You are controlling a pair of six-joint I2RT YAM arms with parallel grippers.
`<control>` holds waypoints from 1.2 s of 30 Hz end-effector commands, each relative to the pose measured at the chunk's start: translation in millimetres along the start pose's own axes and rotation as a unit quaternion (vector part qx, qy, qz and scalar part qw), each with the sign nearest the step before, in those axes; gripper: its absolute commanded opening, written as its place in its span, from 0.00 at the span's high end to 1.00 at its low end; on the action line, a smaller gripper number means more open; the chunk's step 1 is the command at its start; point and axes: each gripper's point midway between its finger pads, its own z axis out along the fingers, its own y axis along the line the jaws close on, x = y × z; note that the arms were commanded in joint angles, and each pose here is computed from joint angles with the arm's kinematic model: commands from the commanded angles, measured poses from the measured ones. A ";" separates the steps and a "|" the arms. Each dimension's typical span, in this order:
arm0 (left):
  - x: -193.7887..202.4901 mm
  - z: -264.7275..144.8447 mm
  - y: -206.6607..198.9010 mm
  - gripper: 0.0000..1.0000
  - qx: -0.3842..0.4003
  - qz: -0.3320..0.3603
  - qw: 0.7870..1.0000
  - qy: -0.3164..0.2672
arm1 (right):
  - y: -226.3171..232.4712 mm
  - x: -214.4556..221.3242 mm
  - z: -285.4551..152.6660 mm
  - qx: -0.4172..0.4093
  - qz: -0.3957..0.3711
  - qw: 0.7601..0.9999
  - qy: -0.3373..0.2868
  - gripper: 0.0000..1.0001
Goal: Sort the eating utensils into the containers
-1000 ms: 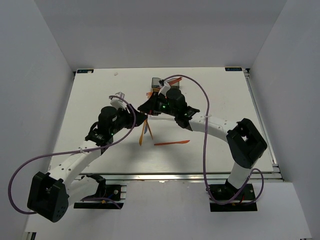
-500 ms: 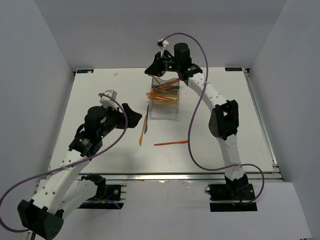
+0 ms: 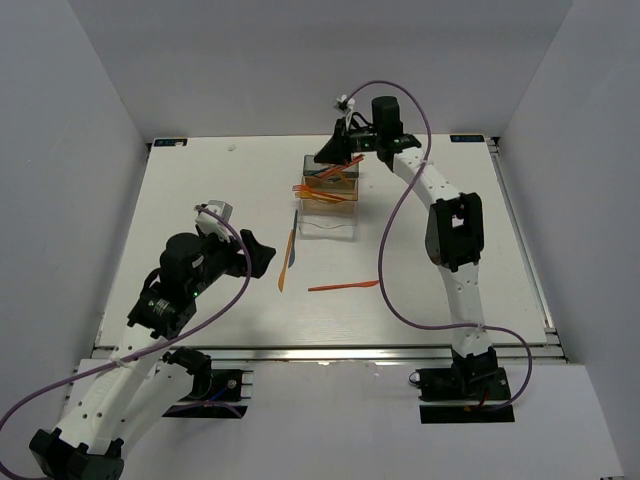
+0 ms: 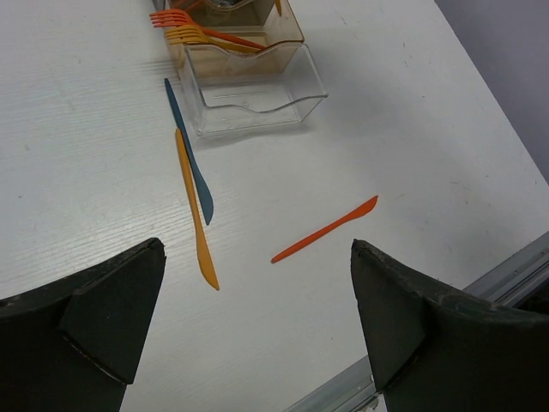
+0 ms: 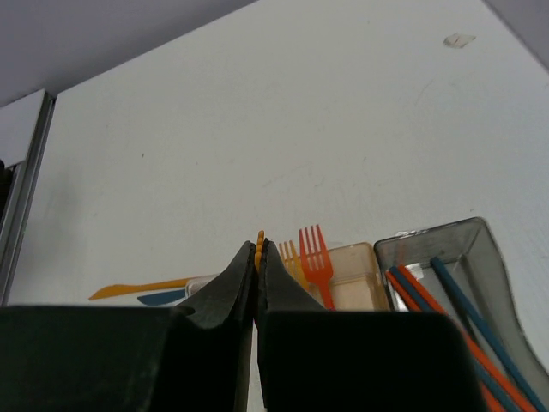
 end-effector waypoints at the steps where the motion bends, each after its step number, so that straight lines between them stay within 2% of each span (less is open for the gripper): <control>1: 1.3 -0.7 0.6 0.02 0.001 0.009 1.000 0.002 | 21.6 10.9 10.8 -0.040 -0.027 0.999 0.008 1.00; 12: -3.4 -7.3 1.6 0.02 -0.004 0.010 1.000 -0.014 | 10.9 56.1 25.2 -0.019 -0.003 0.999 0.047 1.00; 16: -5.0 -9.6 1.8 0.02 -0.005 0.010 1.000 -0.020 | 1.3 72.7 33.9 0.002 -0.004 0.998 0.063 0.89; 22: -5.2 -11.0 3.1 0.02 -0.009 0.009 1.000 -0.023 | -6.0 80.8 43.7 -0.003 -0.003 0.998 0.060 0.92; 23: -6.3 -12.3 2.5 0.02 -0.008 0.009 1.000 -0.027 | -6.5 79.7 44.8 -0.004 0.000 0.998 0.057 0.90; 27: -7.2 -12.9 1.8 0.02 -0.006 0.009 1.000 -0.030 | -2.6 74.8 48.1 -0.014 -0.006 0.999 0.049 0.74; 28: -6.8 -13.0 1.9 0.02 -0.006 0.009 1.000 -0.029 | -3.3 74.5 48.2 -0.012 -0.005 0.999 0.048 0.61; 30: -6.8 -13.3 -0.1 0.02 -0.001 0.009 1.000 -0.029 | -2.3 68.8 48.8 -0.011 -0.010 0.999 0.042 0.54; 31: -7.6 -13.9 -0.7 0.02 0.001 0.010 0.999 -0.031 | -2.7 67.6 48.8 -0.008 -0.008 0.999 0.041 0.39; 32: -7.2 -14.0 -0.9 0.02 0.001 0.010 0.999 -0.030 | -0.6 61.4 49.0 -0.009 -0.010 0.999 0.037 0.30; 33: -7.7 -14.6 -1.4 0.02 0.003 0.010 0.999 -0.031 | 0.3 57.5 48.6 -0.009 -0.013 0.999 0.034 0.25; 36: -7.7 -14.6 -1.2 0.02 0.002 0.010 0.999 -0.032 | 3.4 39.0 46.4 -0.001 -0.019 1.000 0.021 0.21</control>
